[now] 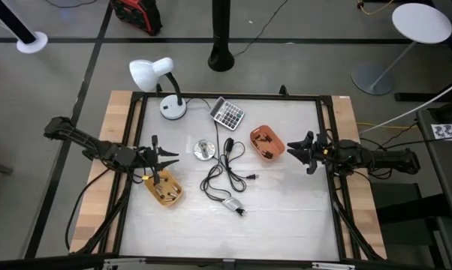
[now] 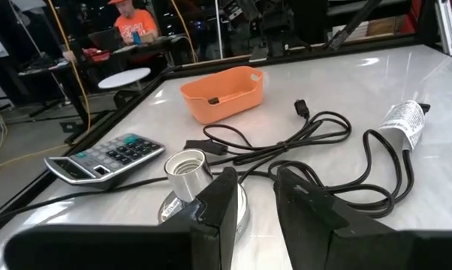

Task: Sort batteries
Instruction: Return to Home Position

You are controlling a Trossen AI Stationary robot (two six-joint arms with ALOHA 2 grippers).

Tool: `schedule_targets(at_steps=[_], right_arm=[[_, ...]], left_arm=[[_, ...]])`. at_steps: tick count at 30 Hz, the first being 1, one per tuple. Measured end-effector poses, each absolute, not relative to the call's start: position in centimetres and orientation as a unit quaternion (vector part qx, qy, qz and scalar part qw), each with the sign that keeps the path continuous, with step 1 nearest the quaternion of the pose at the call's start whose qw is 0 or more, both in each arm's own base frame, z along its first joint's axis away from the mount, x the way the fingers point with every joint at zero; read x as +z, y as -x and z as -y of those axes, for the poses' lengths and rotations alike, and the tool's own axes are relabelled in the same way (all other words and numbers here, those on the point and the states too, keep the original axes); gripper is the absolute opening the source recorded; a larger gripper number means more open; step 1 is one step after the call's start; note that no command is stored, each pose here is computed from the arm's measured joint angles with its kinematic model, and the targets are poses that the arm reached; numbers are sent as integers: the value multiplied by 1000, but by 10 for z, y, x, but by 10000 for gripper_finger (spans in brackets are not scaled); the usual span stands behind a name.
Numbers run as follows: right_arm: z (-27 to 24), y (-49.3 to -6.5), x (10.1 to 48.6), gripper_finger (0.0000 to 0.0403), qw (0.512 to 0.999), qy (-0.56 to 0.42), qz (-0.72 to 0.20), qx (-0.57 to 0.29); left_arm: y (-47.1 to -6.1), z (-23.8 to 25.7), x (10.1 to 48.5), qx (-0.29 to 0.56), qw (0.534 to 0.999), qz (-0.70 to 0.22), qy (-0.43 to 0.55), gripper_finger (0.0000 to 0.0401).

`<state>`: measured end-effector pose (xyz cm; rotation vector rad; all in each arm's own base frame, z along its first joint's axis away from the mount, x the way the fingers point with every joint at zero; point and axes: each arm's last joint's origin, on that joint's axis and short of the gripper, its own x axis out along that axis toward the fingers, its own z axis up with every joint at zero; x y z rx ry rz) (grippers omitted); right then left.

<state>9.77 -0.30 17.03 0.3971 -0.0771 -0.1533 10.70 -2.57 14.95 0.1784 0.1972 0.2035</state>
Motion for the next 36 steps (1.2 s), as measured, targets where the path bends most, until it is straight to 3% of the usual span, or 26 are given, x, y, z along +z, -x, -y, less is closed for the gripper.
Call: schedule_targets(at_steps=[36], right_arm=[[3, -98, 170, 138, 977, -197, 38, -76]], left_arm=[[-107, 26, 149, 101, 986, -99, -89, 84]])
